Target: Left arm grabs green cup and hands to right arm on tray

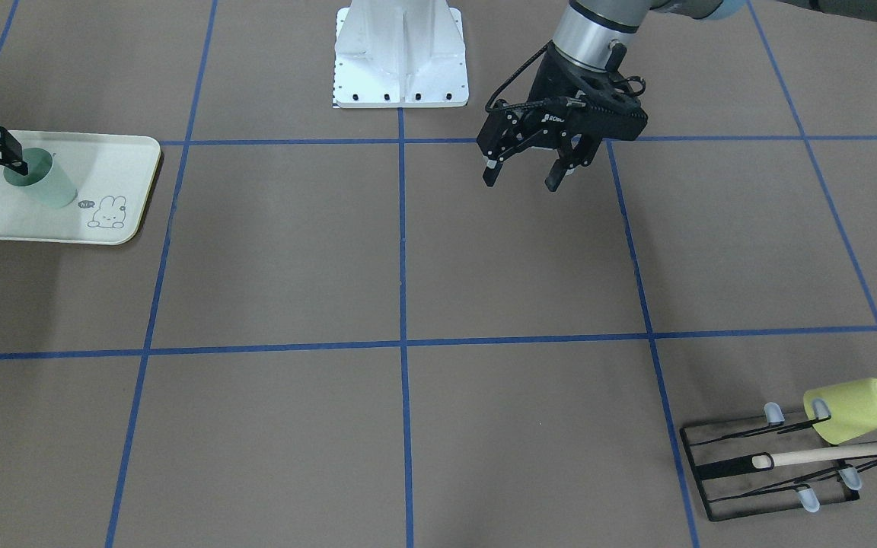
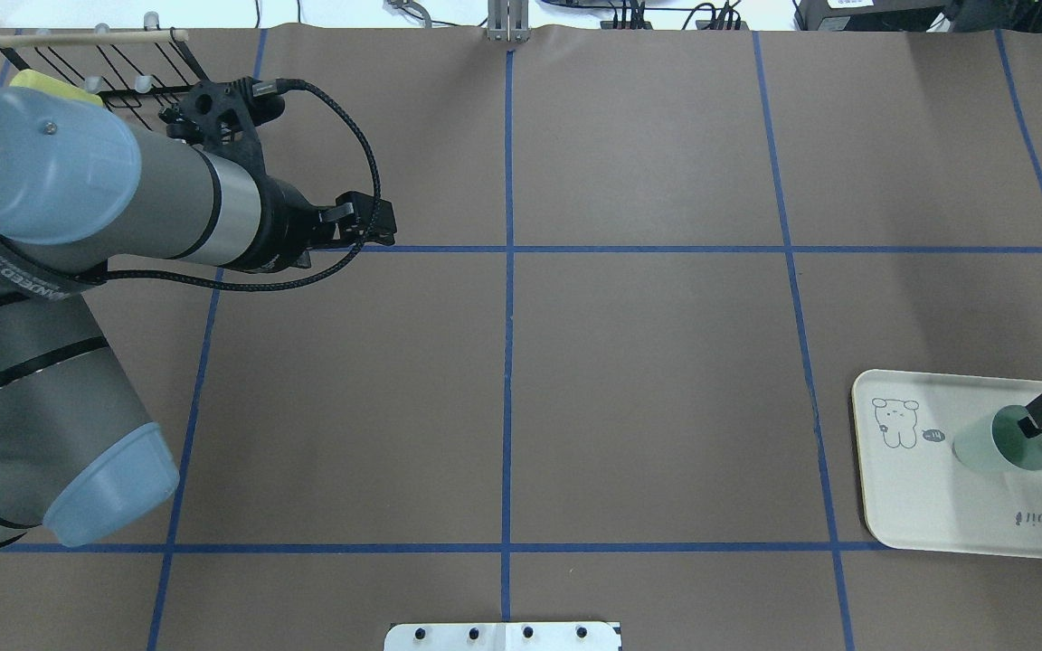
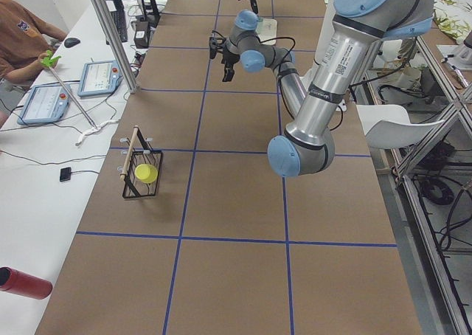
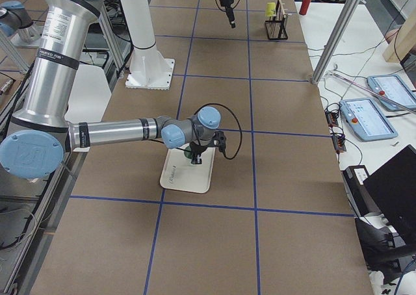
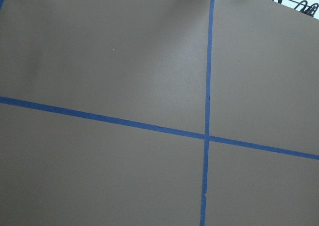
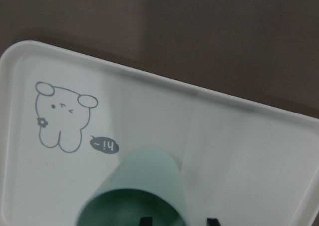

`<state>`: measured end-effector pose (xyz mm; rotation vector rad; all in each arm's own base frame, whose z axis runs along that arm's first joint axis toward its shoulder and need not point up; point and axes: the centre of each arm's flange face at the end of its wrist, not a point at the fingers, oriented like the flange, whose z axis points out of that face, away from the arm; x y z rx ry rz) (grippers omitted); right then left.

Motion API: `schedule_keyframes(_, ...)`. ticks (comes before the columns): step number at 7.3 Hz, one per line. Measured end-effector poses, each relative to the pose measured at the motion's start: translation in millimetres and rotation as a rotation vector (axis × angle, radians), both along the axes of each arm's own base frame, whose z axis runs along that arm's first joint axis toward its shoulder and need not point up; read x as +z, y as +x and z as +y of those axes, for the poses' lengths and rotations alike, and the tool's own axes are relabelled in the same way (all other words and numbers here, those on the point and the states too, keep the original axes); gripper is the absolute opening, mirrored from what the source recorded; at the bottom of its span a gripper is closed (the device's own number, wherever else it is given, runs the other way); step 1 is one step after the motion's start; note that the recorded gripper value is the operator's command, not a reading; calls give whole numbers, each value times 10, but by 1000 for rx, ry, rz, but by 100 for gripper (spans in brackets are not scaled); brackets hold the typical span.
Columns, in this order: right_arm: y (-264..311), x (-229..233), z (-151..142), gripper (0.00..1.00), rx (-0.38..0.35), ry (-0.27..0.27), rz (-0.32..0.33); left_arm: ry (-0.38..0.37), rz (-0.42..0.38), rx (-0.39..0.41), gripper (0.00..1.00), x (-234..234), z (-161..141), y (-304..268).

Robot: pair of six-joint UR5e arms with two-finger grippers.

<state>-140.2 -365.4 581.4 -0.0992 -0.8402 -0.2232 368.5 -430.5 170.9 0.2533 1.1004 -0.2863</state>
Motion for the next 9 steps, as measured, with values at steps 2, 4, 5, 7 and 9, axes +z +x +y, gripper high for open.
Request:
schedule_keyframes(2,436,-176,-135,100,101,51,-20,7,-24,-1,100,131,-43,-116)
schedule_keyframes(4,911,-254,-287,100,191,123,-18,62,-128,40,100,653,-54,-513)
schedule_keyframes(5,1091,-275,-348,100,232,143,-10,95,-188,69,100,948,-46,-802)
schedule_keyframes(7,1288,-282,-424,100,284,161,14,157,-333,165,100,1694,-93,-1539)
schedule_keyframes(9,1357,-281,-502,100,306,169,32,201,-419,289,100,2530,-187,-2555)
